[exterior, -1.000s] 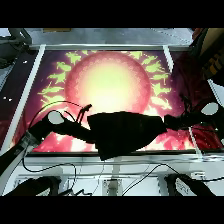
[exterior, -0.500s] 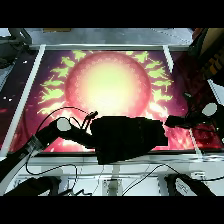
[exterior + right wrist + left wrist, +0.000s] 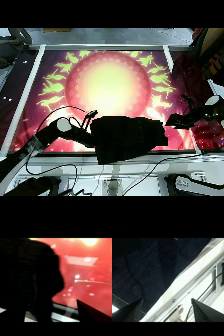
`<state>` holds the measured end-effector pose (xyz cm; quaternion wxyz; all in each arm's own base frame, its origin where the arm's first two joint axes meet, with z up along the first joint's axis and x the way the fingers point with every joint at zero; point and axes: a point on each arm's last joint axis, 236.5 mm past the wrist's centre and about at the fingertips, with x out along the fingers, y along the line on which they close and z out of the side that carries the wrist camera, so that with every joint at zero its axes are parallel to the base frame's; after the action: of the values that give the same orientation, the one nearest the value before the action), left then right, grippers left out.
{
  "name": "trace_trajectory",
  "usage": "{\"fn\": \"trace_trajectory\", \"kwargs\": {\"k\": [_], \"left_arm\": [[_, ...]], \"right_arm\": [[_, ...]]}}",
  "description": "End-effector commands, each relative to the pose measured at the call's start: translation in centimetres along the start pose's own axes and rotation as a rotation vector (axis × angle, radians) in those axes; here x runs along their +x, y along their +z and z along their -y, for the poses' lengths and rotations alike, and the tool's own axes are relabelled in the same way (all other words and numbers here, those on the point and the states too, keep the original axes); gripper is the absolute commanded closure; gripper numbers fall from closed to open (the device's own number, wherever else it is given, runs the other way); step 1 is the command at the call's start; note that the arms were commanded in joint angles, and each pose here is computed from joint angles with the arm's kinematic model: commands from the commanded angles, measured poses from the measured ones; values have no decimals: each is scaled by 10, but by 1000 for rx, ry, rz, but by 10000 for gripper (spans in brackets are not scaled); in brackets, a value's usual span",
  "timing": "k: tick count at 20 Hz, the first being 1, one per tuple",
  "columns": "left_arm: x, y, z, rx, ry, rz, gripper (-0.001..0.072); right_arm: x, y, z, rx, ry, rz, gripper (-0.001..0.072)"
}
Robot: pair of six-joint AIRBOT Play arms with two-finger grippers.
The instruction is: Fold the clothes and pants, and hang the long-sleeved shirts on hangers.
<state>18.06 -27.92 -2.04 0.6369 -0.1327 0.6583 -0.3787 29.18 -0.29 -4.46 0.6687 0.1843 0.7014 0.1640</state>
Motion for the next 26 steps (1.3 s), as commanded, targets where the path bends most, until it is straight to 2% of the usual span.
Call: {"fn": "trace_trajectory", "kwargs": {"k": [1,7,9,12,14,19,20,26], "left_arm": [[0,5,-1,2,6,20,-1],[0,17,-4,1,18,73,0],[0,17,-4,1,18,73,0],[0,17,-4,1,18,73,0],[0,17,-4,1,18,73,-1],[-1,18,-4,2,19,76,0],[-1,20,-5,6,23,84,0],[-6,51,-18,23,79,216,0]], "right_arm": [[13,8,-28,-127,94,-10,11],[28,16,2,-251,-171,-47,20],[29,22,7,-226,-186,-26,56],[38,17,11,-210,-172,-66,62],[48,14,7,-190,-129,-96,91],[73,7,-5,-137,-11,-161,91],[77,5,-9,-123,20,-174,117],[74,-1,-113,-150,491,-208,121]]}}
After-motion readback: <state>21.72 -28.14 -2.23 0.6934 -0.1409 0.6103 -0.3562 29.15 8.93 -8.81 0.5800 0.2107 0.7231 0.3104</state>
